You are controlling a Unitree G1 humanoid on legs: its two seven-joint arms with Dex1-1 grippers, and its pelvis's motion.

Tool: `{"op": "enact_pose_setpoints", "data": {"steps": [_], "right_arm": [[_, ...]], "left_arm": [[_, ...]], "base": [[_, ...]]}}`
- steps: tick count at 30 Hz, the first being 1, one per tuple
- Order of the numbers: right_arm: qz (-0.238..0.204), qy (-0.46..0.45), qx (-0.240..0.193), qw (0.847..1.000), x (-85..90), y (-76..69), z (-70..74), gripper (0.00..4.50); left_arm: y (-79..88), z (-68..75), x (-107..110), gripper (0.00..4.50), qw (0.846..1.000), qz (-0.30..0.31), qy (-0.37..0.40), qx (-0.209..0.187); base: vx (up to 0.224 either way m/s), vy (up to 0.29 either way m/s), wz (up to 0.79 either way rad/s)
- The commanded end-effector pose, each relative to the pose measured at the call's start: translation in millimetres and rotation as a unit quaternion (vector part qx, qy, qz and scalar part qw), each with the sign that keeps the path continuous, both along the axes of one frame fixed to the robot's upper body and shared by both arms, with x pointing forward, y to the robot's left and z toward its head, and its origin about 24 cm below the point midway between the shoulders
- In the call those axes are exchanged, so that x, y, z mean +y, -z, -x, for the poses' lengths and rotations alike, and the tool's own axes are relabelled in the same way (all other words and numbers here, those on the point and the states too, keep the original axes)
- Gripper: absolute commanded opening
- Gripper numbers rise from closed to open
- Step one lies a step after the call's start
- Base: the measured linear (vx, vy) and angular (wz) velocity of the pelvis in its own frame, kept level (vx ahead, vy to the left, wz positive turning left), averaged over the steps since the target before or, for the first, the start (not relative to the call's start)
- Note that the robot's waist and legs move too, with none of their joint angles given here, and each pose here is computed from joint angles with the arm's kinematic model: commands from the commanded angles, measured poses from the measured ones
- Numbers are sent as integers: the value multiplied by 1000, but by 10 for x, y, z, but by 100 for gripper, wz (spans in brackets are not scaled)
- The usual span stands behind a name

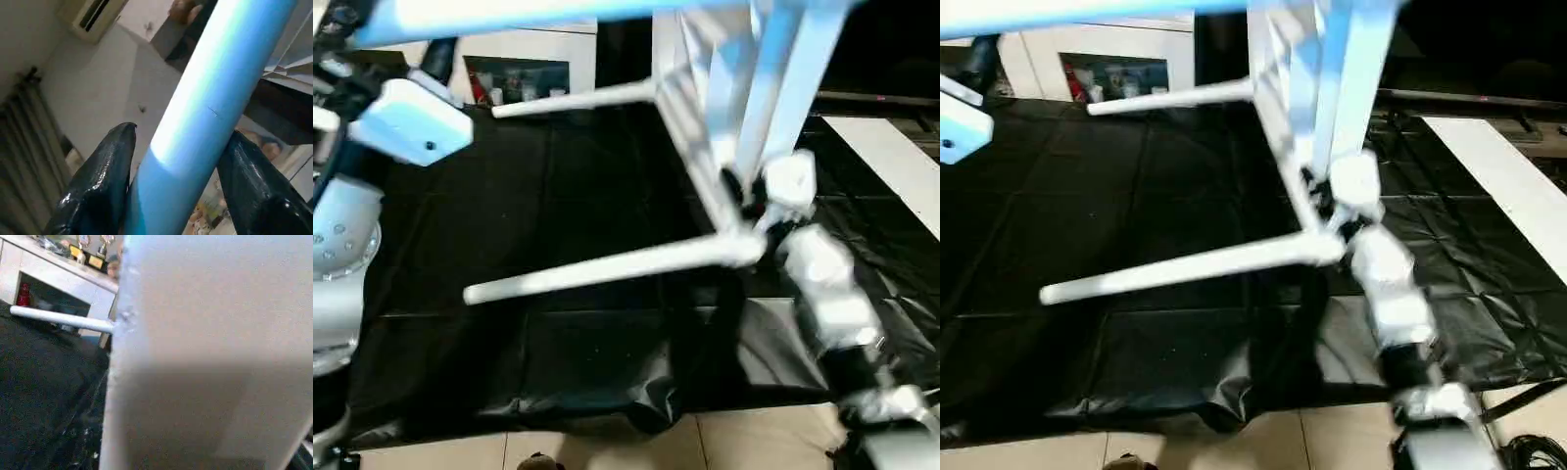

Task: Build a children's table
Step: Flip table

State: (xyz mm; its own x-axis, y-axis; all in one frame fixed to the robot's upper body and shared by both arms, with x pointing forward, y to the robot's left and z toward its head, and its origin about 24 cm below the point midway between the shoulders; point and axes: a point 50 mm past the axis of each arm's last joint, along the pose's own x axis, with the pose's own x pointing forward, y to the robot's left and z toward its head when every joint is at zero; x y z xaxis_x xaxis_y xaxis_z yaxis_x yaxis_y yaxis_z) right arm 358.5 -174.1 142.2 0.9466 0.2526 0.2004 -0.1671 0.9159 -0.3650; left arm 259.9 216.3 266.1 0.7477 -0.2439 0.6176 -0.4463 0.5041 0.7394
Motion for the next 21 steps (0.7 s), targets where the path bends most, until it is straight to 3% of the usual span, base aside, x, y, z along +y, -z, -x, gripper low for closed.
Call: {"op": "enact_pose_setpoints", "data": {"steps": [1, 3, 4, 6, 7, 10, 12, 16, 21], "right_arm": [[49, -1, -143, 989, -88, -706, -4, 196], [58, -5, -160, 985, -112, -842, -8, 196], [69, -8, -182, 981, -152, -1045, -12, 196], [81, -10, -203, 976, -193, -1250, -11, 196], [91, -11, -222, 971, -225, -1433, -4, 196], [103, -17, -241, 965, -253, -1634, 10, 196], [135, -31, -263, 955, -275, -1898, 43, 195], [167, -71, -268, 946, -247, -2150, 91, 194], [181, -131, -265, 938, -148, -2268, 139, 194]], "left_arm": [[47, 23, 33, 240, 999, 50, 13, 3], [60, 30, 68, 240, 998, 60, 7, 4], [72, 36, 116, 234, 997, 82, 1, 4], [84, 38, 157, 231, 995, 104, -3, 4], [97, 37, 184, 225, 993, 117, -7, 5], [112, 34, 201, 214, 991, 131, -11, 6], [154, 34, 234, 202, 987, 163, -17, 7], [249, 30, 283, 189, 978, 205, -21, 19], [346, 30, 311, 179, 967, 253, -18, 26]], "base": [[0, 0, 0], [0, 0, 0], [0, 0, 0], [0, 0, 0], [0, 0, 0], [0, 0, 0], [0, 0, 0], [0, 0, 0], [0, 0, 0]]}}
